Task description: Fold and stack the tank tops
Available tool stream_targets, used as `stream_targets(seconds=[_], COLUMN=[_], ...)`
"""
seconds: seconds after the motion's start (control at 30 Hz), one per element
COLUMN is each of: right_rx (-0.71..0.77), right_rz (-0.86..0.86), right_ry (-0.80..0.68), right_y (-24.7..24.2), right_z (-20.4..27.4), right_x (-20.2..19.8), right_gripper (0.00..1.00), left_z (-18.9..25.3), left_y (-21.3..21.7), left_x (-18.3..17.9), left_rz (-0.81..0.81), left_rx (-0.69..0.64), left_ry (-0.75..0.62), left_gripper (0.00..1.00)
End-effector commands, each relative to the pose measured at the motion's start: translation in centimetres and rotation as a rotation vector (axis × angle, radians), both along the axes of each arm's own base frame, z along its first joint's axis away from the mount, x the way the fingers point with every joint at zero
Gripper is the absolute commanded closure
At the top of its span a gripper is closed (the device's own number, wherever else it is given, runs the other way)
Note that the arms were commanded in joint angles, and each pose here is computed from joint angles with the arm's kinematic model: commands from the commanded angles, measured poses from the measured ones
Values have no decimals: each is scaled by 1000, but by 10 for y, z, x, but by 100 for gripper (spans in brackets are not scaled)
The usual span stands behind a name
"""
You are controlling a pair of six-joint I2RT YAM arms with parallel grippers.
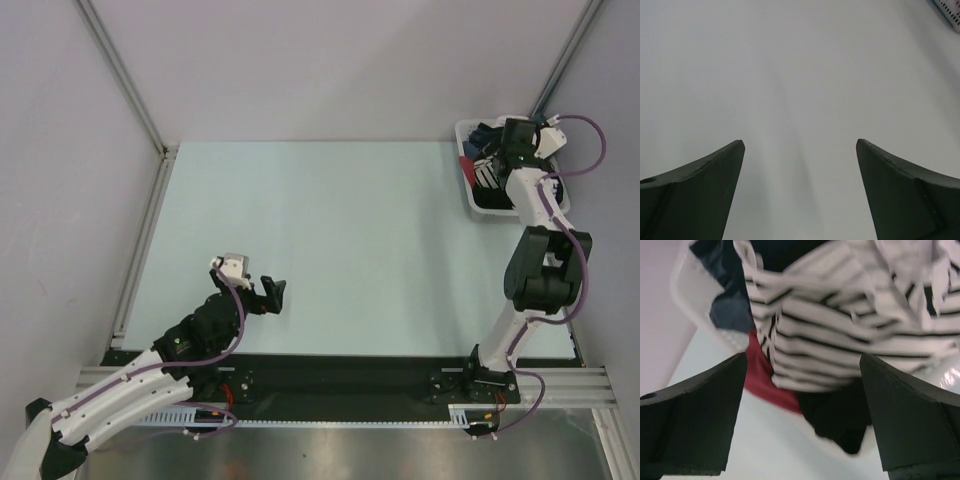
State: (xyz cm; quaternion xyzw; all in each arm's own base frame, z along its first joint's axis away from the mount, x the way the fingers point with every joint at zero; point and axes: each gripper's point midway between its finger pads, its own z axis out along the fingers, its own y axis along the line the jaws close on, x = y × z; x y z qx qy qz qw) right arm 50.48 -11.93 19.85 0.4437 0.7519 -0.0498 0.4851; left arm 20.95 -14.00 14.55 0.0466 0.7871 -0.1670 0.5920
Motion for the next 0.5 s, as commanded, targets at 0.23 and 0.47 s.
stream_targets(seconds=[0.23,0.47], right_rx=[-75,-272], right_rz=[-111,66], right_ry=[19,-253], right_y=[-39,37], right_z=[13,181], right_x=[43,0], right_gripper=[55,100], left_z=[16,16], left_y=[-8,-11], left_x=[5,5], left_rz=[-21,-32], left_rx=[-18,-8], left_ry=[-36,-31], left_gripper=[0,0])
